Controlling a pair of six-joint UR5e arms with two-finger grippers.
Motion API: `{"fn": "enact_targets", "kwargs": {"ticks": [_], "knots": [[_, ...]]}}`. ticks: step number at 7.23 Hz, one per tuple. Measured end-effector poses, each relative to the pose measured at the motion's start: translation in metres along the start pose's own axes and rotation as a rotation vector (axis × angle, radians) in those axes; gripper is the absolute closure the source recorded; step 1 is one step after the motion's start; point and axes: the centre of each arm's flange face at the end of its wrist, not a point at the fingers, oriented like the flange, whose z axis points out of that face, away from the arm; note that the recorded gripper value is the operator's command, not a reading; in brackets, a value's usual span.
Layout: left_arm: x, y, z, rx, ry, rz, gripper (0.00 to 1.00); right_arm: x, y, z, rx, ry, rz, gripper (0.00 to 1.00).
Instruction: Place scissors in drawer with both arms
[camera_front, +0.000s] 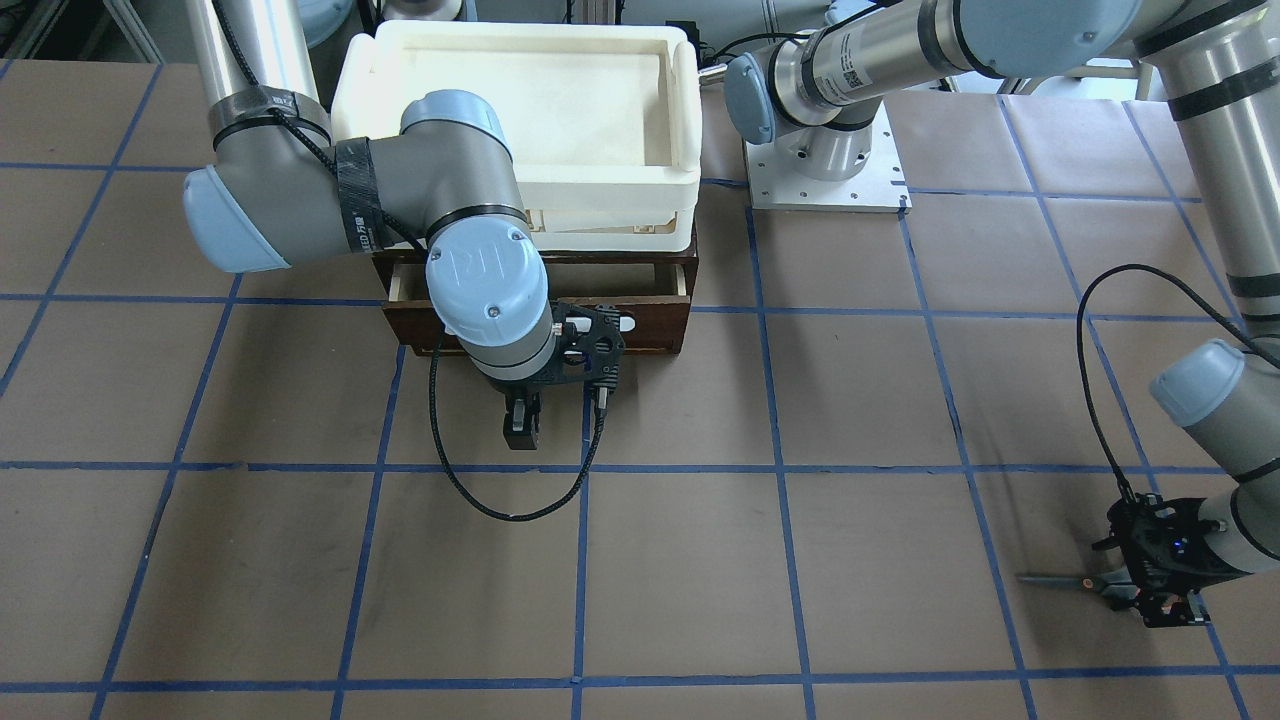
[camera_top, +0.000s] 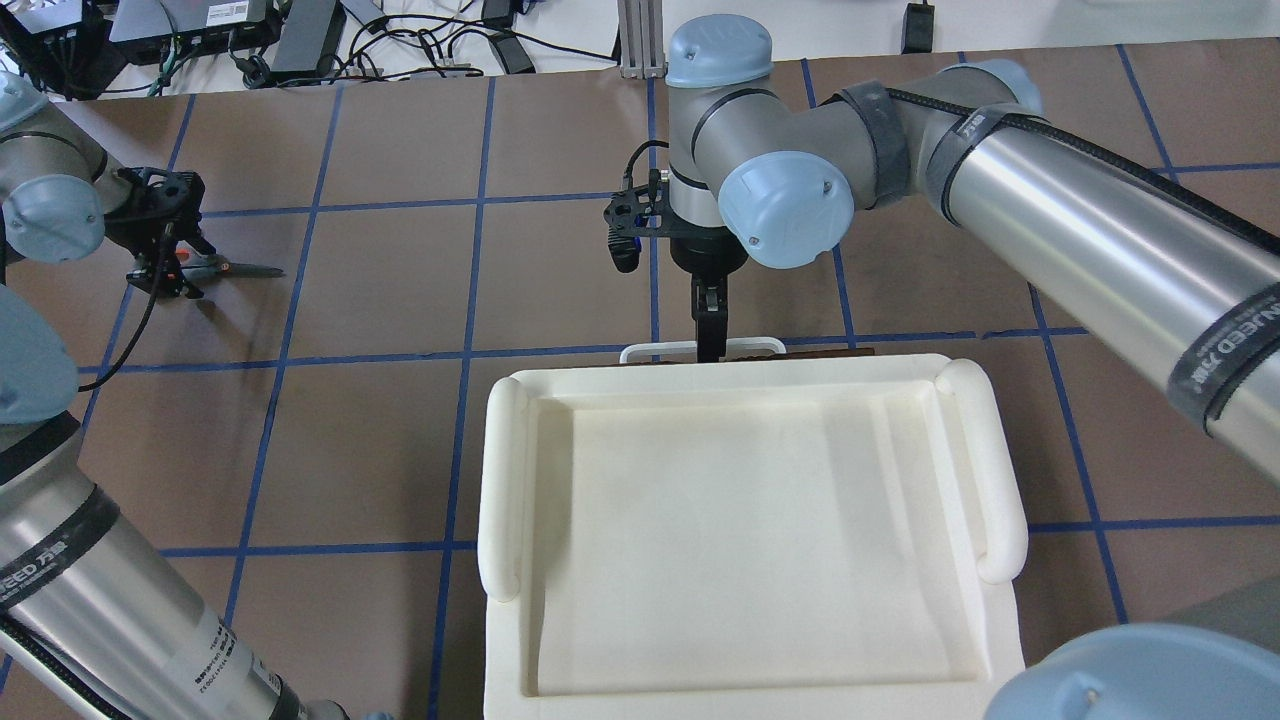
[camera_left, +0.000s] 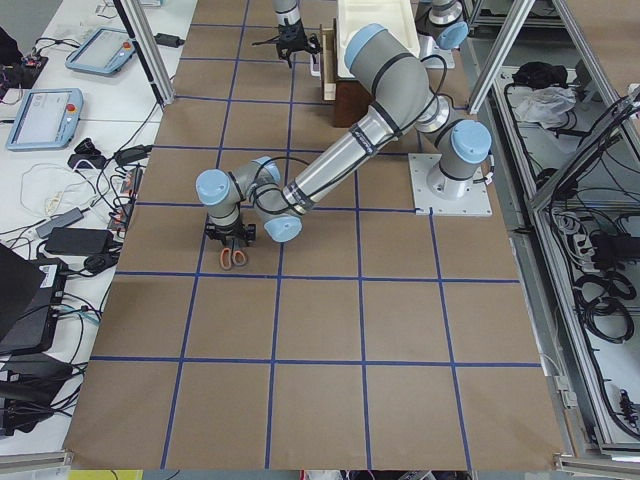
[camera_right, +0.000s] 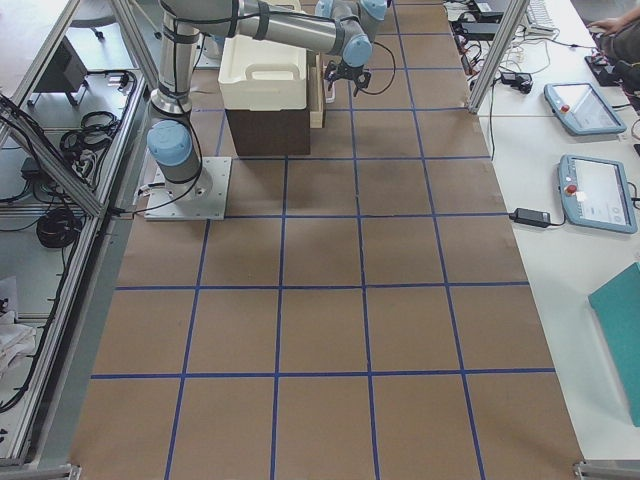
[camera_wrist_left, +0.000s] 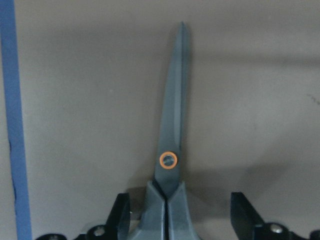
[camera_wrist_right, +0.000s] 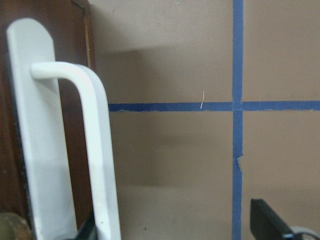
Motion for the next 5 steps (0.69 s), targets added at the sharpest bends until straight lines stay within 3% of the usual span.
{"fn": "enact_targets", "kwargs": {"ticks": [2,3,4,5], "knots": [[0.000,0.000,0.002,0.002,0.003,0.000,0.25,0.006,-0.002,0.001,0.004,0.015,-0.003,0.00],[0.000,0.000,0.003,0.002,0.003,0.002,0.34,0.008,-0.002,0.001,0.008,0.027,-0.004,0.00],[0.000,0.000,0.003,0.001,0.000,0.005,0.55,0.011,-0.002,-0.001,0.013,0.042,-0.004,0.00],[0.000,0.000,0.002,-0.001,-0.001,0.006,0.58,0.014,0.000,-0.004,0.008,0.056,-0.007,0.00]]}}
